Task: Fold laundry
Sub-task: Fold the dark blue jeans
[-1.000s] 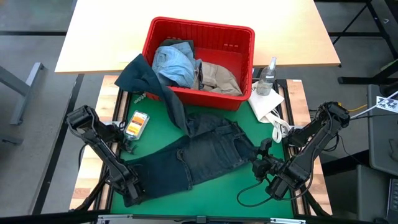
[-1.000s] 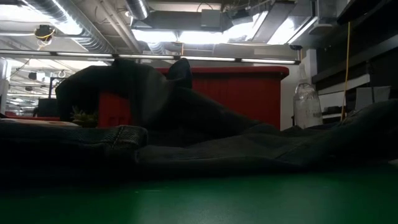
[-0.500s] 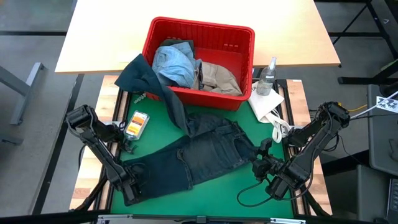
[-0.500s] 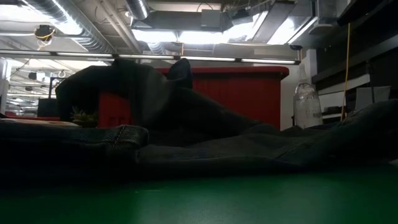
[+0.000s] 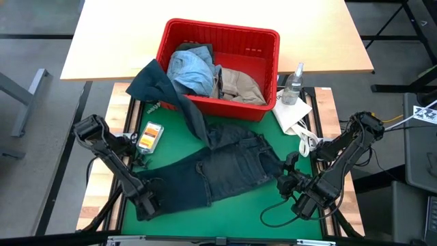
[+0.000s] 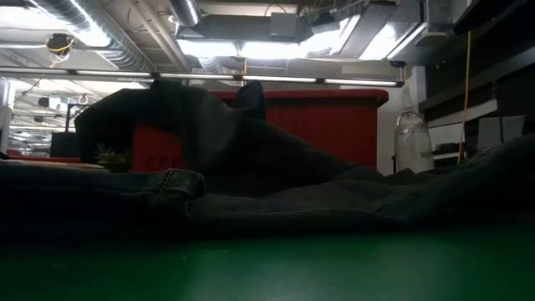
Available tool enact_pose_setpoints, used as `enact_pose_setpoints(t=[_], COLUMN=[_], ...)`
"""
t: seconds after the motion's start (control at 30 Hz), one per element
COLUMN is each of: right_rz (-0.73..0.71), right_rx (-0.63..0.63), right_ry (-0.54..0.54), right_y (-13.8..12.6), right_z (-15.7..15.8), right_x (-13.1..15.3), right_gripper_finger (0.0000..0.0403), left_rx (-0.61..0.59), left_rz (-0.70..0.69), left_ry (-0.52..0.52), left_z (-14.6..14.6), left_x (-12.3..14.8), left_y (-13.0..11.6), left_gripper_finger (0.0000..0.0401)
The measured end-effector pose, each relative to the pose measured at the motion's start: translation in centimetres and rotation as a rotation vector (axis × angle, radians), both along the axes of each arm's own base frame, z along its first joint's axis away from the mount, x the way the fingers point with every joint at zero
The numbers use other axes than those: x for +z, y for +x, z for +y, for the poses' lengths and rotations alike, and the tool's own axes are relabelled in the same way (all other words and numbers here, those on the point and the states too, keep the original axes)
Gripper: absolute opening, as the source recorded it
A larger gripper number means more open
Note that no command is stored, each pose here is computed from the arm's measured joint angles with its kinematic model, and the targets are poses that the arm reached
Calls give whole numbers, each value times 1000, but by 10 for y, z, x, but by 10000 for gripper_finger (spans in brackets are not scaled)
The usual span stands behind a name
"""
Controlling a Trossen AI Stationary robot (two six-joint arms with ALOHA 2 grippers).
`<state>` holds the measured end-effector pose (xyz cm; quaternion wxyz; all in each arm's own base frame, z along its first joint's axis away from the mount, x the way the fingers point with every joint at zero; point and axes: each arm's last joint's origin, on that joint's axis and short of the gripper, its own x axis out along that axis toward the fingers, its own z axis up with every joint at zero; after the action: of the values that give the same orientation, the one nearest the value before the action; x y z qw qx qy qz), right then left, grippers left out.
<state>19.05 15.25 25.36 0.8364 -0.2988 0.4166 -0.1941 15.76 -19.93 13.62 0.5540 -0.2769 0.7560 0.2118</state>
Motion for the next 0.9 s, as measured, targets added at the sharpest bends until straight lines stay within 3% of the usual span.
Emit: enact_pose_setpoints(t=[0.17, 0.4, 0.67, 0.9], right_rz=[-64, 71, 244, 351], right_rx=[-48, -170, -59, -70], right_ry=[-45, 9, 235, 401], right_y=[8, 31, 54, 46], right_z=[-9, -49, -82, -103], right_x=[-2, -22, -53, -81], right_gripper_finger=[186, 186, 186, 186], left_rx=[-96, -180, -227, -210], left_rz=[13, 18, 30, 33], left_ry=[-22, -43, -68, -87], left_z=[12, 22, 36, 51], left_x=[0, 0, 0, 1], left_y=[8, 14, 23, 34], left_gripper_finger=[164, 164, 164, 164])
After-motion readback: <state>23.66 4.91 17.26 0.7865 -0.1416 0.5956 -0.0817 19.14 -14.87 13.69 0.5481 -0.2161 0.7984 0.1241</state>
